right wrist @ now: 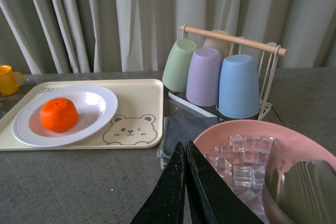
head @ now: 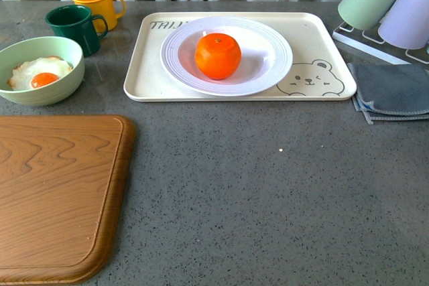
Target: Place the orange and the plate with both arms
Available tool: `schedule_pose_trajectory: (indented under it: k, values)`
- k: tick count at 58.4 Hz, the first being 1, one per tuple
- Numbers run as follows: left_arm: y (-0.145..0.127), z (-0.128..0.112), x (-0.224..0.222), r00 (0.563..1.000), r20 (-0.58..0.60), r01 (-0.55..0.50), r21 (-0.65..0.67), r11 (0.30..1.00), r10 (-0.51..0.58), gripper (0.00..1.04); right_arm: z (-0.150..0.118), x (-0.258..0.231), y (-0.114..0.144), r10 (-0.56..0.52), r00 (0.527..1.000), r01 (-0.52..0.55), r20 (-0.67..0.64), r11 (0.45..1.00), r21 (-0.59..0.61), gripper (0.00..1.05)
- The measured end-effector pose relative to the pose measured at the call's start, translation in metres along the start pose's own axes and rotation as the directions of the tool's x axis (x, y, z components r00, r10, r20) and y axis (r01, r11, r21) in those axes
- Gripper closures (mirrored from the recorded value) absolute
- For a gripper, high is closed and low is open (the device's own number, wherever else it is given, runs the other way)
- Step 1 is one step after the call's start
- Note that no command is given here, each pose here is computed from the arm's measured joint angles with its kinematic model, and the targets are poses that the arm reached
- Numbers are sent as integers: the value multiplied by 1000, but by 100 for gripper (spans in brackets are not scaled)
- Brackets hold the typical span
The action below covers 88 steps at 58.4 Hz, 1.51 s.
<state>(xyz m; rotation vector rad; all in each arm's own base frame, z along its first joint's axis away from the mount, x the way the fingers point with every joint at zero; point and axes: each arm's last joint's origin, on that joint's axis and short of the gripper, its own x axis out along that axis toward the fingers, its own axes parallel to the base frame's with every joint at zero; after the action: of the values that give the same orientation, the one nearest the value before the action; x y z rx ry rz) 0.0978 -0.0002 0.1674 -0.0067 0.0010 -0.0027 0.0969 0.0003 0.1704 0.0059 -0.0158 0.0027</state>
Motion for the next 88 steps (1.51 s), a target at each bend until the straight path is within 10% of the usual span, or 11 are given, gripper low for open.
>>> schedule_pose_trajectory:
  k: [10, 41, 88]
  values:
    - [0, 0, 0, 1000, 0, 0, 0, 1000, 0, 9, 0, 0, 0, 0, 1000, 0, 1, 1000, -2, 100]
    - [0, 0, 0, 1000, 0, 0, 0, 1000, 0, 9, 0, 0, 0, 0, 1000, 0, 1, 1000, -1, 8]
    - [0, 0, 0, 1000, 0, 0, 0, 1000, 0, 9, 0, 0, 0, 0, 1000, 0, 1, 1000, -2, 9]
